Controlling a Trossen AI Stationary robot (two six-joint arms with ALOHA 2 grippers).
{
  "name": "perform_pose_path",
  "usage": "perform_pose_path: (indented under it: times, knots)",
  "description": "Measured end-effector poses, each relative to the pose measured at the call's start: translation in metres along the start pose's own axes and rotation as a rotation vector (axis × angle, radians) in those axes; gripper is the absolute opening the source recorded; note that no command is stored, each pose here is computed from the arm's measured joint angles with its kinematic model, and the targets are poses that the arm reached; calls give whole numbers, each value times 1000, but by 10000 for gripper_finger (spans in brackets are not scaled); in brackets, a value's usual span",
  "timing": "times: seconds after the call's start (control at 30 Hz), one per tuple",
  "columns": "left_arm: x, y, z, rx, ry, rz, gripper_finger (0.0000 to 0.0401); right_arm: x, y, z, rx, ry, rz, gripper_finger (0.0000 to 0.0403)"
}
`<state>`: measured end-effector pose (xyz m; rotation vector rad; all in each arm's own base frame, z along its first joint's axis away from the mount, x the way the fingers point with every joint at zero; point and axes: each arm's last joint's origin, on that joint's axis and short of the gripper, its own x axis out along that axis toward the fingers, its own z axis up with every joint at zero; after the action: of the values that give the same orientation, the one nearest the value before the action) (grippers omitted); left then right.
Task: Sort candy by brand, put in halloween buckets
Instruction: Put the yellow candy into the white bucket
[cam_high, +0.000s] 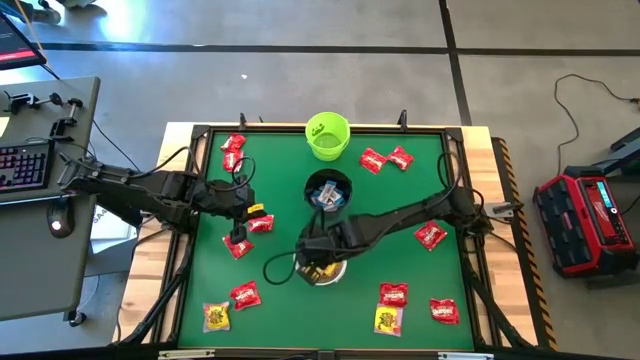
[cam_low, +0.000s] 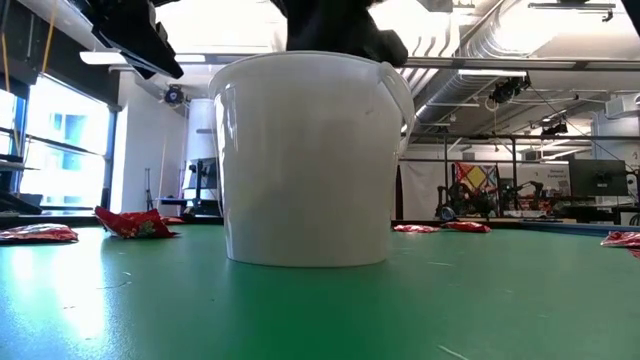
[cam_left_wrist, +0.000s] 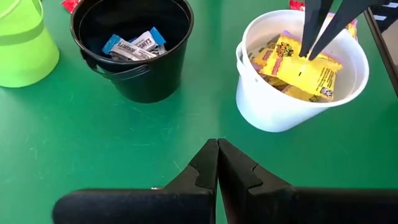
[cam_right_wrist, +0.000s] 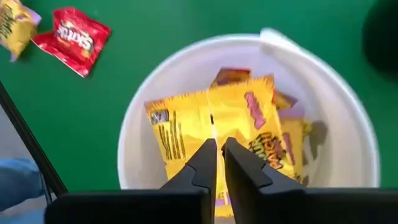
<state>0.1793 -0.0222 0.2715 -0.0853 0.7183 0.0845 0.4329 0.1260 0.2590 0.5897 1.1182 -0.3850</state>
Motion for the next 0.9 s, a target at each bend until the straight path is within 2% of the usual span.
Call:
perform_pose_path:
  times: [0.17,0.5,0.7,0.9]
  knots:
    - [0,0,0,2,1,0,0,19,-5,-7,23,19,-8,3]
    - [-2,2,-7,37,64,13,0,40,-17,-13,33,46,-37,2]
    - [-6,3,-10,42,84,16,0,30,-12,-7,15,20,-10,2]
    - [-15,4,-13,63,76,-14,0,5,-2,4,-4,-17,40,3]
